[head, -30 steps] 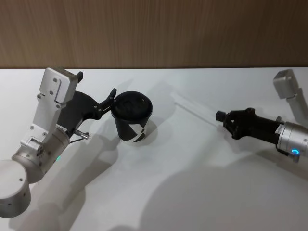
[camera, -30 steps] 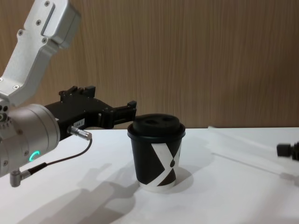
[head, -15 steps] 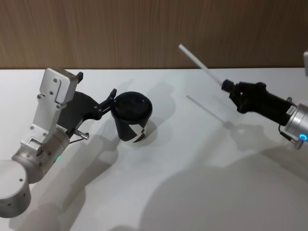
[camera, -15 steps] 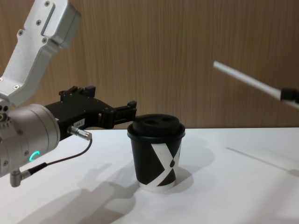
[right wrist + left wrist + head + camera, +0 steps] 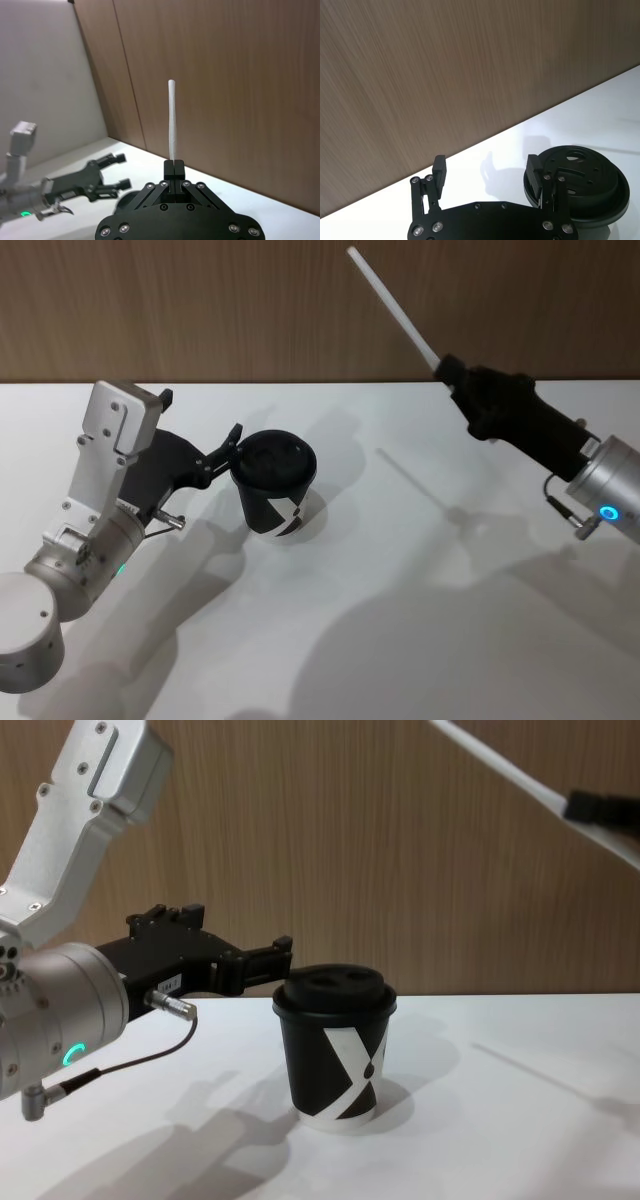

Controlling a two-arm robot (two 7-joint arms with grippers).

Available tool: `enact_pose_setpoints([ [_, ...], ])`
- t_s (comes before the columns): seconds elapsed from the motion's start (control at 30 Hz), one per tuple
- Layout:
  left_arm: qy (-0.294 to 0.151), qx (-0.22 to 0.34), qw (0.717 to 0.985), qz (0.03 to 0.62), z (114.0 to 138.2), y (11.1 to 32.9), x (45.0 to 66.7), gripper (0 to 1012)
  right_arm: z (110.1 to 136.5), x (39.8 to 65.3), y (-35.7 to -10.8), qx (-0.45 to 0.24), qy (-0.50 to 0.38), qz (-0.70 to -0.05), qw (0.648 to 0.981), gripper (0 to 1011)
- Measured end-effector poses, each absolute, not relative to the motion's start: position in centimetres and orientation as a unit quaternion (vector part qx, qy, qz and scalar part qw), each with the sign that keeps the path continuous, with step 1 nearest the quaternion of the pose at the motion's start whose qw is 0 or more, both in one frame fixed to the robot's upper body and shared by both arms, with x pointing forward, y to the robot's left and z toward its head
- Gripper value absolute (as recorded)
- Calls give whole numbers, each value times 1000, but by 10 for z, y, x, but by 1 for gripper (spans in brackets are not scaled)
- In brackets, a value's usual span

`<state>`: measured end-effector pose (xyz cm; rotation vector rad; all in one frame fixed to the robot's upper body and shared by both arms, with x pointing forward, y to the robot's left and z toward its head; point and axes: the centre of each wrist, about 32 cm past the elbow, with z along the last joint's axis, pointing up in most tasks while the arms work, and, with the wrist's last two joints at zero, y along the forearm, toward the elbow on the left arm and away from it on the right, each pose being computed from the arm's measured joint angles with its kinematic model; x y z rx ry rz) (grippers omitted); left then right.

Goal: Pick up the straw with one hand, pass it to the other hand, and insert it into the cup.

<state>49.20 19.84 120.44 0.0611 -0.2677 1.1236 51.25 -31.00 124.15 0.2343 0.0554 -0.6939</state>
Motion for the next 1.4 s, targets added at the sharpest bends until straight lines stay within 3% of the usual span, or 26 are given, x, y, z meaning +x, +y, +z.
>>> enact_pose_setpoints([
  [0.53, -126, 29, 837, 531, 1204, 198, 492, 1003, 1253, 501, -253, 165, 56, -282, 943, 3],
  [0.9, -126, 26, 838, 530, 1206, 199, 492, 1003, 1255, 500, -237, 171, 64, -266, 946, 3],
  [1.4, -99, -13, 857, 506, 1229, 214, 488, 1003, 1256, 500, -229, 174, 69, -257, 948, 2],
])
